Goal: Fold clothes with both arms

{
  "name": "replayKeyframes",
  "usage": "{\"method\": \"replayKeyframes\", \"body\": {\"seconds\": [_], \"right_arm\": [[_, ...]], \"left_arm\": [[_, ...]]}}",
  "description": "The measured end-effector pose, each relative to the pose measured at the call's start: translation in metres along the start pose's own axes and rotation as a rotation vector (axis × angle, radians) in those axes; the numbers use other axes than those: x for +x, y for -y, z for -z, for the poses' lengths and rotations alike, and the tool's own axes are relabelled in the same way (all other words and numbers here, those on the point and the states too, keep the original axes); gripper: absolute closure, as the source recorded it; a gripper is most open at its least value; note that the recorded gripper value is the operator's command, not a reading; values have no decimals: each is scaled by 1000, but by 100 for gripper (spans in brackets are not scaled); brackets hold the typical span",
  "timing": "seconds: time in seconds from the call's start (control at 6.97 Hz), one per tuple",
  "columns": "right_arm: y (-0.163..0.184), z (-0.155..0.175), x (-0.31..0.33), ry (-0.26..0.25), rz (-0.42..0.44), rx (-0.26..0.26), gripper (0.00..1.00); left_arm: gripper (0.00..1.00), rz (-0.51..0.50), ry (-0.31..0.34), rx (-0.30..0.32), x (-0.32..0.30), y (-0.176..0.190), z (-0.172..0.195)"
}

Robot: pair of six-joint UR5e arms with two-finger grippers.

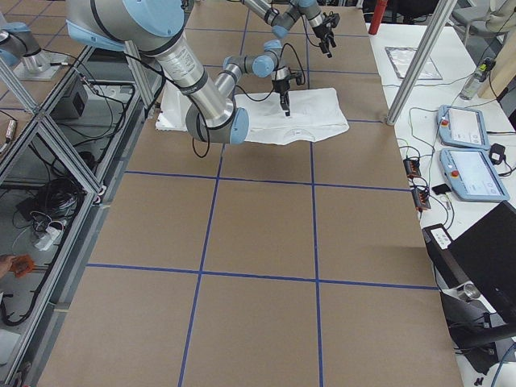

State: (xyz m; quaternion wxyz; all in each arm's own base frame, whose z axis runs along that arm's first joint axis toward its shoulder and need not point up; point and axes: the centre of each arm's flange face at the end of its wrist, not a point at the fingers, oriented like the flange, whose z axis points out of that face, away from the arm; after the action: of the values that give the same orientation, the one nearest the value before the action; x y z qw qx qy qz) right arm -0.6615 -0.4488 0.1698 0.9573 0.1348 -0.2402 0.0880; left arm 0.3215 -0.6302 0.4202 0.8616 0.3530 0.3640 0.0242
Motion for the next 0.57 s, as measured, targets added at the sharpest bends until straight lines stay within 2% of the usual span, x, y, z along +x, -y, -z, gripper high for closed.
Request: {"method": "replayKeyframes", "body": {"seconds": [0.29, 0.57], "right_arm": [[7, 7, 10, 19, -9, 3, 100], [15, -7, 50, 13, 7, 9, 100]], "left_arm": [[0, 0, 0, 0, 0, 0, 0], [0, 0, 0, -1, 0, 0, 0]]}}
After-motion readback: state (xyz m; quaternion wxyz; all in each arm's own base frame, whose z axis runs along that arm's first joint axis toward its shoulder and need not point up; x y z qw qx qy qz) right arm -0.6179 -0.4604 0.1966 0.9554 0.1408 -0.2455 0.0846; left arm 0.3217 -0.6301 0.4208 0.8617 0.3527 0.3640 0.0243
